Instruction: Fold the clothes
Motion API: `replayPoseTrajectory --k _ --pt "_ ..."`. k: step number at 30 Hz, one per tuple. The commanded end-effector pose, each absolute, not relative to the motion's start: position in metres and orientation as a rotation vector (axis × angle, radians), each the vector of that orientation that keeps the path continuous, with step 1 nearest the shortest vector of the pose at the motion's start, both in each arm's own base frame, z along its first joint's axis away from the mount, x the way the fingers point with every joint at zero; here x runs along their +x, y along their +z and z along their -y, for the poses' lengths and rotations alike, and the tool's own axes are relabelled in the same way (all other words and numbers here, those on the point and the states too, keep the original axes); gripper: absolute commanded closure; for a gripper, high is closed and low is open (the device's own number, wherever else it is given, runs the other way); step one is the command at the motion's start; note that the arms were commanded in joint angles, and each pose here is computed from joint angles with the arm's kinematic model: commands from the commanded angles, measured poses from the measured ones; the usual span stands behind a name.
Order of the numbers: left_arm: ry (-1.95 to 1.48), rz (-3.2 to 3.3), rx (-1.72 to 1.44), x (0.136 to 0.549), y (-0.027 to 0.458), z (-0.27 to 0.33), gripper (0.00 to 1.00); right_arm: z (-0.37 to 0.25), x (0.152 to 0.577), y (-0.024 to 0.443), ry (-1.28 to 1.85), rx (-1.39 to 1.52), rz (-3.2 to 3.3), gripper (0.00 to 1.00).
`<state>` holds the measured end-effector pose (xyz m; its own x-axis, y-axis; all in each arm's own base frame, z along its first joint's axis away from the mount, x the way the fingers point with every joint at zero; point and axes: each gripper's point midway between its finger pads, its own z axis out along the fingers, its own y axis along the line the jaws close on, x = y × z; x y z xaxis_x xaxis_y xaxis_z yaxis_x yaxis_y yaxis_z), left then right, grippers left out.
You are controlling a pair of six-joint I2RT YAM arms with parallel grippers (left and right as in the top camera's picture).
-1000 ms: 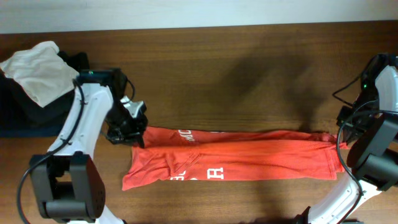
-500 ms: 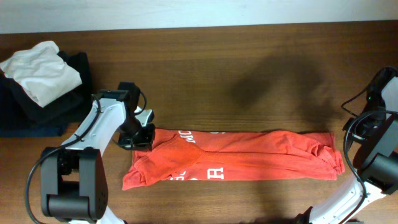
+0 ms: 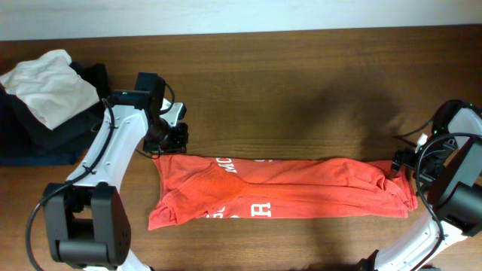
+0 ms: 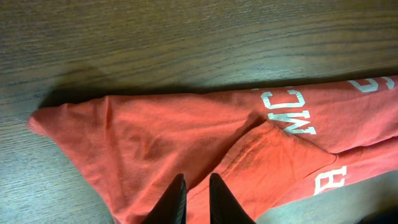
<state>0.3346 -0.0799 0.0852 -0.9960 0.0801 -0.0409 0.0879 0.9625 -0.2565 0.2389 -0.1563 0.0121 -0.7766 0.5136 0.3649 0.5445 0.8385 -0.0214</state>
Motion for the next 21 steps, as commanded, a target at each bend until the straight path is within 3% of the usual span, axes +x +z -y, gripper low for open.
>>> replayPoseTrajectory --k 1,5,6,8,16,21 --pt "-0.432 -3.058 0.119 0.337 0.094 0.083 0.87 0.156 0.235 0.007 -0.118 -0.742 2.674 0.18" --pt "-0.432 -3.056 0.119 0.337 0.095 0.083 0.87 0.139 0.226 -0.011 -0.209 -0.697 2.675 0.2" --pt "-0.432 -3.056 0.119 0.337 0.094 0.083 0.87 0.139 0.227 -0.011 -0.208 -0.698 2.679 0.27" --pt "-0.432 -3.053 0.119 0.338 0.095 0.083 0.87 0.142 0.236 -0.014 -0.218 -0.714 2.717 0.96" --pt "-0.425 -3.009 0.026 0.352 0.096 0.071 0.87 0.174 0.311 0.071 -0.251 -0.769 2.921 0.96" --pt "-0.425 -3.007 0.026 0.352 0.096 0.071 0.87 0.128 0.328 0.11 -0.246 -0.523 3.01 0.96"
